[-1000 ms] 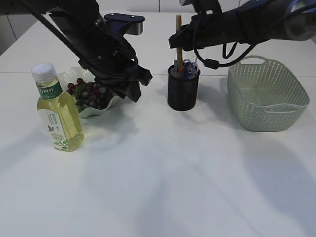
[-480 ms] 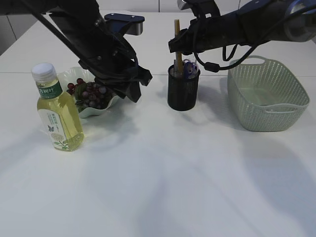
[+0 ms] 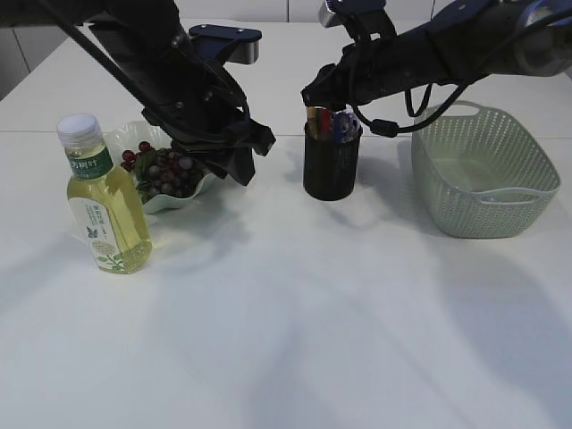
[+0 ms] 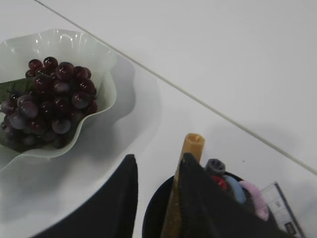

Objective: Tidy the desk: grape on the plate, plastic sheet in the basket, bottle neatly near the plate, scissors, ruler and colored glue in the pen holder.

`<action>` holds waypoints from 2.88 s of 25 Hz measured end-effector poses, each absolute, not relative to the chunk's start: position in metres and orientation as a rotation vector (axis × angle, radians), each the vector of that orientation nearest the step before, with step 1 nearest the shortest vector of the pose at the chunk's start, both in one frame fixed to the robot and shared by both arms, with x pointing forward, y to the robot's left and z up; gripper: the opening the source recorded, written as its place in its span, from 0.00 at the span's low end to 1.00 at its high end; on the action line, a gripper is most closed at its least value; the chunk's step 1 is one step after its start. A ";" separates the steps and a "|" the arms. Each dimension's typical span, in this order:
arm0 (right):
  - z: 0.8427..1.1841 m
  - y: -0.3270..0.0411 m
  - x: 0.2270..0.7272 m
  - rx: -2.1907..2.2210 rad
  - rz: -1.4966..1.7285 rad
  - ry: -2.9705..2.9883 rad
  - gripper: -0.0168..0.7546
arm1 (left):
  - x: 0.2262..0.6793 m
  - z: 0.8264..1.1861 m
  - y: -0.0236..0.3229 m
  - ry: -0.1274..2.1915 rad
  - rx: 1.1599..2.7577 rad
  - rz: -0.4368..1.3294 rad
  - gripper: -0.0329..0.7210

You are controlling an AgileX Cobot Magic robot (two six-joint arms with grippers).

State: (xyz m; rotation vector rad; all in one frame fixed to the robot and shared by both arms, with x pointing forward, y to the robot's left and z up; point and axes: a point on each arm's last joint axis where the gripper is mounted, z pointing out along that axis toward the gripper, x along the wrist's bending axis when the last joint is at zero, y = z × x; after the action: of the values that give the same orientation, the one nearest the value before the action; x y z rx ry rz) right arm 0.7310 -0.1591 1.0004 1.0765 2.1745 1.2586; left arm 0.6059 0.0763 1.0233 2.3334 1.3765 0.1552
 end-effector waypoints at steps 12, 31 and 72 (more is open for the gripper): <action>1.020 -0.161 0.696 1.113 1.104 2.501 0.35 | 0.608 1.038 0.082 1.324 2.437 0.240 0.36; 1.098 -0.209 0.654 1.860 0.491 2.218 0.75 | 0.610 1.107 0.075 1.428 2.313 0.430 0.65; 1.185 -0.271 0.416 1.675 0.613 1.974 0.71 | 0.449 1.222 0.202 1.509 1.972 0.669 0.65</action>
State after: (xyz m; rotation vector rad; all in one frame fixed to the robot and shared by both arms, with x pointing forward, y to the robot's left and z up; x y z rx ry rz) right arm 0.4157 -0.2708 1.1852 1.6747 1.9740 0.6133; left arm 0.4491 0.2017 1.2220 1.9724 1.5091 0.6687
